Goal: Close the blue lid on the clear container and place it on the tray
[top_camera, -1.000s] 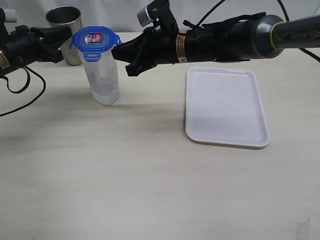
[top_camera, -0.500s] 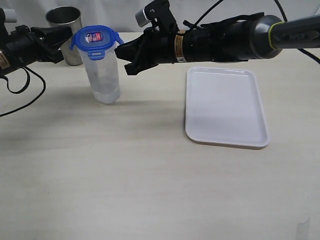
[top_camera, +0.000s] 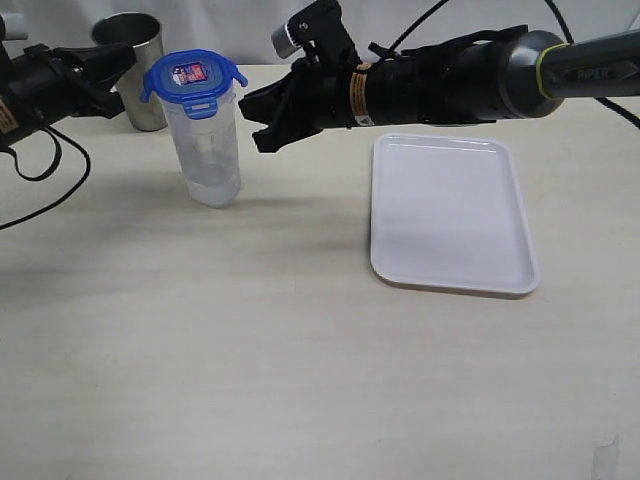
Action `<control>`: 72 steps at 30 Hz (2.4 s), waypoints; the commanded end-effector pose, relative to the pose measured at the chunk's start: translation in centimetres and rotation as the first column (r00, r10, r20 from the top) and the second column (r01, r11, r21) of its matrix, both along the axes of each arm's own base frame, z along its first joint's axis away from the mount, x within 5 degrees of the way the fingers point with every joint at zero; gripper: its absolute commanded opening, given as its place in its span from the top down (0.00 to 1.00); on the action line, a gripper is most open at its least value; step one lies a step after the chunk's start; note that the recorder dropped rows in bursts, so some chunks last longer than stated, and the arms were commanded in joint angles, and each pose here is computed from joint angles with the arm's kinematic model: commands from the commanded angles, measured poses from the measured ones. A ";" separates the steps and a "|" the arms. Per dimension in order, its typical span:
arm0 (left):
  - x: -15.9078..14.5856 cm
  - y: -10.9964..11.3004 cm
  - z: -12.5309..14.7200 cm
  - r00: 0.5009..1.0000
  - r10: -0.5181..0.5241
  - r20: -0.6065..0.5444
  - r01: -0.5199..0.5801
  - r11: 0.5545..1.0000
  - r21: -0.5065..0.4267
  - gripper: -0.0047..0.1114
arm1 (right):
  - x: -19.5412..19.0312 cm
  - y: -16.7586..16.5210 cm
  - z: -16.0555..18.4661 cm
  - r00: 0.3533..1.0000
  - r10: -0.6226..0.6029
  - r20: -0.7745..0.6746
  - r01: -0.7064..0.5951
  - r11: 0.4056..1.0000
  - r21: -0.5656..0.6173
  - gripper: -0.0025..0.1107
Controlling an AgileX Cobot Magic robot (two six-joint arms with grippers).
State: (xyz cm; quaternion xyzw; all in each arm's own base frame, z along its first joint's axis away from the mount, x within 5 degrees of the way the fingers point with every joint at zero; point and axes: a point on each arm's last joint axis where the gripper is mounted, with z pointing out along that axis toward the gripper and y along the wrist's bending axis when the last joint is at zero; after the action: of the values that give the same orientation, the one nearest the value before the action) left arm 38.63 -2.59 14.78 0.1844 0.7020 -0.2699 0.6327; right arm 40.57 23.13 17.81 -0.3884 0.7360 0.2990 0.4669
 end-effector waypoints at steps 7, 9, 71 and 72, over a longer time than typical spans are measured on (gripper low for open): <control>1.2 -1.4 -0.2 0.999 -0.004 -0.045 0.011 0.989 0.147 0.96 | 0.0 0.0 0.2 1.000 -0.002 -0.001 0.002 1.000 -0.003 0.94; 1.1 -1.5 -0.3 0.999 -0.023 -0.047 0.031 0.987 0.159 0.96 | 0.0 0.0 0.3 1.000 0.001 -0.002 -0.001 1.000 0.000 0.94; -0.6 -1.3 0.1 0.970 -0.188 -0.152 0.211 0.965 0.156 0.96 | 0.0 0.0 0.2 1.000 -0.005 -0.013 0.005 1.000 0.006 0.94; -0.6 -1.3 0.1 0.970 -0.191 -0.152 0.214 0.964 0.158 0.96 | 0.0 0.0 0.2 1.000 -0.005 -0.013 0.005 1.000 0.006 0.94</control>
State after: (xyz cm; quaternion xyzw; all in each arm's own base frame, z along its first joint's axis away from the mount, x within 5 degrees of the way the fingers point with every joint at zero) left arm 38.19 -3.87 14.51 0.2872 0.7472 -0.2773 0.5313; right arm 40.53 23.13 17.76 -0.3839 0.7404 0.3028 0.4612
